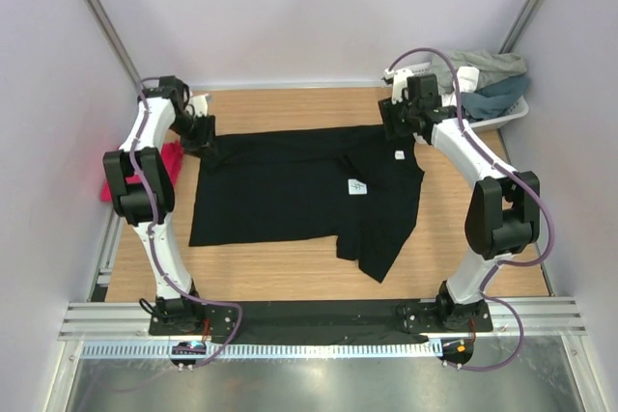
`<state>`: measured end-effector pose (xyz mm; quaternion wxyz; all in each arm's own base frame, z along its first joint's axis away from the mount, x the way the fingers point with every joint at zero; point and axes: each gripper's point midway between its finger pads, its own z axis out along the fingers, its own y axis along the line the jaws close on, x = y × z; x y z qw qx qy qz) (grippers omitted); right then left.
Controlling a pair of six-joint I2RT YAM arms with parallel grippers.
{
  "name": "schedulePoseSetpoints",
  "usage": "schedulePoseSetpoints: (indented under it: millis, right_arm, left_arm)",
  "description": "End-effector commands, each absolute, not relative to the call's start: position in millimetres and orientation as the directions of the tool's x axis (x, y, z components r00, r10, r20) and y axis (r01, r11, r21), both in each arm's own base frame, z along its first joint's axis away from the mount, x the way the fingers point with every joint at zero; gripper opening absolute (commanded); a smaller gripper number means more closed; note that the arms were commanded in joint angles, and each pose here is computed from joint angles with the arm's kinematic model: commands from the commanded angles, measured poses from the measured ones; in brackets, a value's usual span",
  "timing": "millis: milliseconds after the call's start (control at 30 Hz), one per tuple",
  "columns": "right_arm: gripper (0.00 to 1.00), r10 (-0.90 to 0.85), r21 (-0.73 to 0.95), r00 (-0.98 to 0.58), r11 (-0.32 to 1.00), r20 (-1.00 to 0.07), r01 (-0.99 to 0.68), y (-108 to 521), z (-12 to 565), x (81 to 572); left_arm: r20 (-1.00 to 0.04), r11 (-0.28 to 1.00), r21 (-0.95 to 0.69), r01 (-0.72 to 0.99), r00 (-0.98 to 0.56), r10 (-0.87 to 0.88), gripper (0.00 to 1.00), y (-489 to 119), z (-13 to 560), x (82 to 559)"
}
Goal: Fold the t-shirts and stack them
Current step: Fold the tshirt
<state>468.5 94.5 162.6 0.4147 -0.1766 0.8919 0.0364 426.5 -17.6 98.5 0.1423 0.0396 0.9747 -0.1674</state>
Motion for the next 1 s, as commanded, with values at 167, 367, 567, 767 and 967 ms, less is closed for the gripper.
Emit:
schedulePoseSetpoints:
  millis: [167, 367, 567, 767, 967]
  right_arm:
    - [0.57, -0.265, 0.002, -0.642, 0.924, -0.719, -0.383, 108, 139, 435]
    - [0.57, -0.272, 0.004, -0.649, 0.920, -0.710, -0.391, 107, 136, 423]
    - [0.57, -0.274, 0.006, -0.651, 0.919, -0.708, -0.393, 108, 134, 420]
    - [0.58, -0.282, -0.008, -0.650, 0.920, -0.706, -0.391, 105, 134, 424]
    - [0.57, -0.294, -0.013, -0.658, 0.918, -0.693, -0.397, 104, 126, 422]
  left_arm:
    - [-0.221, 0.944, -0.315, 0.099, -0.975, 0.028, 0.43, -16, 80, 402]
    - [-0.218, 0.953, -0.289, 0.093, -0.975, 0.030, 0.42, -9, 64, 414]
    - [-0.217, 0.963, -0.253, 0.096, -0.975, 0.040, 0.42, -1, 48, 426]
    - [-0.217, 0.965, -0.250, 0.078, -0.976, 0.022, 0.42, 3, 36, 441]
    - [-0.219, 0.960, -0.272, 0.062, -0.976, 0.001, 0.26, 4, 38, 446]
